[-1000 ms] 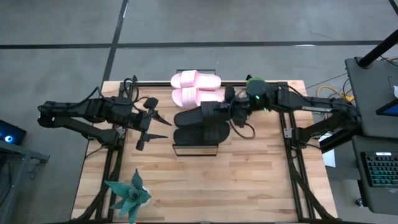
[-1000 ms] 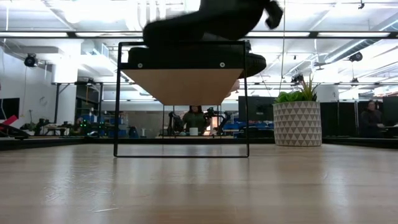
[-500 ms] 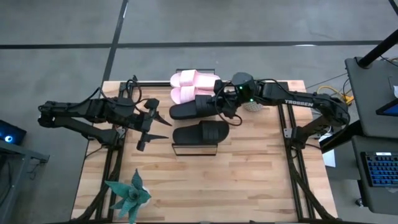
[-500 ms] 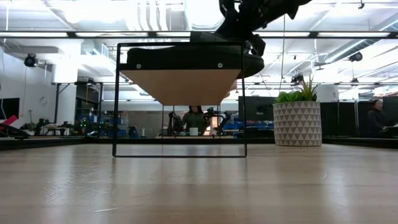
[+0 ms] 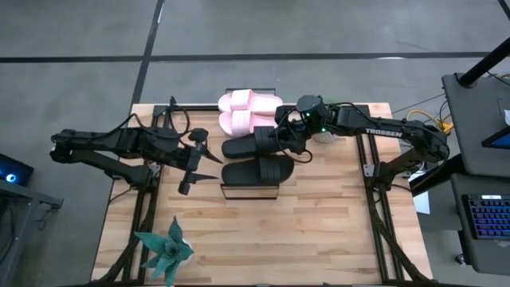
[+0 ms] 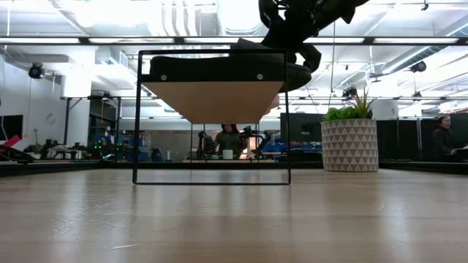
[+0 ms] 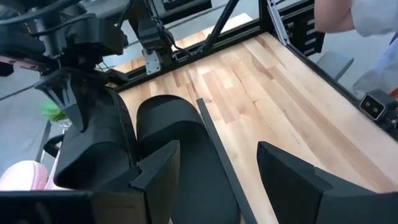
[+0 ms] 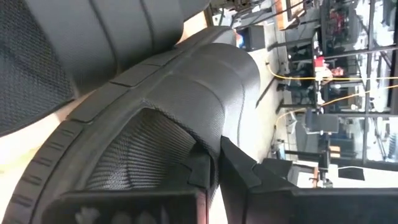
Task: Pick and place slides into the shelf
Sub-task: Put the black slide on the shelf
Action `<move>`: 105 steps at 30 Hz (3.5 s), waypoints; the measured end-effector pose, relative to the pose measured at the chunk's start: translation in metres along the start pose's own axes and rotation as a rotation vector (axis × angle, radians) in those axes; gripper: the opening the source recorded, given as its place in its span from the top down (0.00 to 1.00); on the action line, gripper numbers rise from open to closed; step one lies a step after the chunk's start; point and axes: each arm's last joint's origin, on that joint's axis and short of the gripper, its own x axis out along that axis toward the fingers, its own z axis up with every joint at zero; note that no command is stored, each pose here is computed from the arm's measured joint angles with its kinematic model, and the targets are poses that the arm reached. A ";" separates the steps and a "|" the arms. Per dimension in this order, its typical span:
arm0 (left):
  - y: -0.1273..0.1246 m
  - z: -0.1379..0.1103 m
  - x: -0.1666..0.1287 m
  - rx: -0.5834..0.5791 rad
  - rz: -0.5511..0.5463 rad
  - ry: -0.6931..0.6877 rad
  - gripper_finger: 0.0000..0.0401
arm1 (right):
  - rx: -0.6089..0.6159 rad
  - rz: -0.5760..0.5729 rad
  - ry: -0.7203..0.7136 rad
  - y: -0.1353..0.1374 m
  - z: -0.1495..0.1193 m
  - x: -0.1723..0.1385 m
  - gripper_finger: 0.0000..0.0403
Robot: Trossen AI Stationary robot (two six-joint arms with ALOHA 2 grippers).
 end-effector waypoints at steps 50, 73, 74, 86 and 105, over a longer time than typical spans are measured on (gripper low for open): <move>0.000 -0.001 0.009 0.019 -0.009 0.025 0.50 | 0.007 0.046 0.063 0.003 0.001 0.000 0.67; -0.001 -0.002 0.009 0.018 -0.013 0.037 0.50 | 0.125 -0.218 0.112 -0.022 0.024 -0.046 0.56; -0.001 -0.002 0.009 0.018 -0.013 0.037 0.50 | 0.152 -0.230 0.101 -0.023 0.026 -0.050 0.56; -0.001 -0.002 0.009 0.018 -0.013 0.037 0.50 | 0.290 -0.163 0.149 -0.015 0.025 -0.056 0.64; -0.001 -0.003 0.009 0.018 -0.015 0.044 0.50 | 0.426 0.155 0.174 0.025 0.027 -0.056 0.88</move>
